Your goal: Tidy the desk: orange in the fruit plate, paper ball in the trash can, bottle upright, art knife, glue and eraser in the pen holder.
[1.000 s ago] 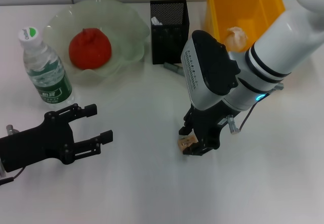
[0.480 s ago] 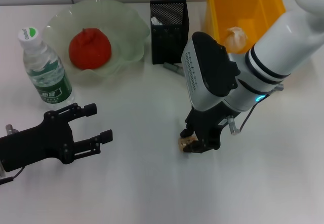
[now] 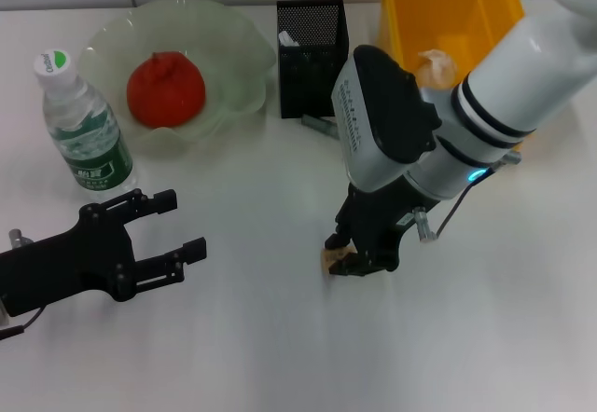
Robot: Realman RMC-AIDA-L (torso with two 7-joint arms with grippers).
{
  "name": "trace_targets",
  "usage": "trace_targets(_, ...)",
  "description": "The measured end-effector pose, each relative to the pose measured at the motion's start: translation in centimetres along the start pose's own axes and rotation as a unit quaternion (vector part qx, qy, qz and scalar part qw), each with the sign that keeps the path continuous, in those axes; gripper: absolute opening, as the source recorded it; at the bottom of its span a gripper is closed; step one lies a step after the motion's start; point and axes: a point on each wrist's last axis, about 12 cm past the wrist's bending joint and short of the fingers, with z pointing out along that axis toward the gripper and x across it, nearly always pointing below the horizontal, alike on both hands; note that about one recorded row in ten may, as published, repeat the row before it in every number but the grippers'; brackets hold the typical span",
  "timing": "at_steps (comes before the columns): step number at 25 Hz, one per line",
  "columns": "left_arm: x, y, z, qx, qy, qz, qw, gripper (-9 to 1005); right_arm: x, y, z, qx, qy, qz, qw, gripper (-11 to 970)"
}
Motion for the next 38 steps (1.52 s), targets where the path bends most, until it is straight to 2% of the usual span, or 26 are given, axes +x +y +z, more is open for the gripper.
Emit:
trace_targets(4, 0.0, 0.0, 0.0, 0.0, 0.0, 0.0, 1.0, 802, 0.0, -0.3, -1.2, 0.006, -0.026, 0.015, 1.0, 256)
trace_targets(8, 0.0, 0.0, 0.0, 0.001, -0.001, 0.001, 1.0, 802, -0.1, -0.9, -4.5, 0.026, -0.087, 0.04, 0.995, 262)
trace_targets(9, 0.0, 0.0, 0.0, 0.001, -0.001, 0.001, 1.0, 802, -0.1, -0.9, -4.5, 0.026, -0.087, 0.04, 0.995, 263)
trace_targets(10, 0.0, -0.1, 0.0, 0.002, -0.001, 0.001, 1.0, 802, -0.2, -1.2, -6.0, 0.034, -0.118, 0.052, 0.991, 265)
trace_targets(11, 0.0, -0.1, 0.0, 0.002, -0.001, 0.001, 1.0, 802, -0.2, -1.2, -6.0, 0.034, -0.118, 0.052, 0.991, 266)
trace_targets(16, -0.1, -0.1, 0.1, 0.005, -0.001, 0.001, 1.0, 802, -0.1, -2.3, -9.0, 0.072, -0.174, 0.095, 0.978, 274)
trace_targets(19, -0.1, -0.1, 0.1, 0.005, -0.001, 0.001, 1.0, 802, 0.0, -3.0, -9.6, 0.098, -0.19, 0.12, 0.97, 279)
trace_targets(21, -0.2, -0.1, 0.1, 0.007, -0.005, 0.001, 1.0, 802, 0.1, -4.3, -10.2, 0.146, -0.212, 0.153, 0.954, 282)
trace_targets(24, -0.1, 0.0, 0.2, 0.002, -0.006, 0.003, 1.0, 802, 0.1, -4.7, -10.3, 0.16, -0.22, 0.164, 0.948, 286)
trace_targets(25, -0.1, 0.0, 0.2, 0.0, -0.007, 0.002, 1.0, 802, 0.2, -5.2, -10.6, 0.181, -0.23, 0.183, 0.939, 287)
trace_targets(26, -0.1, 0.0, 0.2, 0.0, -0.007, 0.002, 1.0, 802, 0.2, -5.2, -10.6, 0.181, -0.23, 0.183, 0.939, 289)
trace_targets(28, -0.1, 0.1, 0.1, -0.01, -0.01, 0.002, 1.0, 802, 0.3, -6.0, -11.1, 0.209, -0.242, 0.205, 0.925, 292)
trace_targets(33, -0.1, 0.2, -0.1, -0.02, -0.016, 0.001, 1.0, 802, 0.2, -6.8, -11.1, 0.232, -0.246, 0.221, 0.915, 300)
trace_targets(38, -0.1, 0.2, 0.0, -0.02, -0.017, 0.0, 1.0, 801, -0.1, -8.1, -10.1, 0.246, -0.235, 0.241, 0.909, 307)
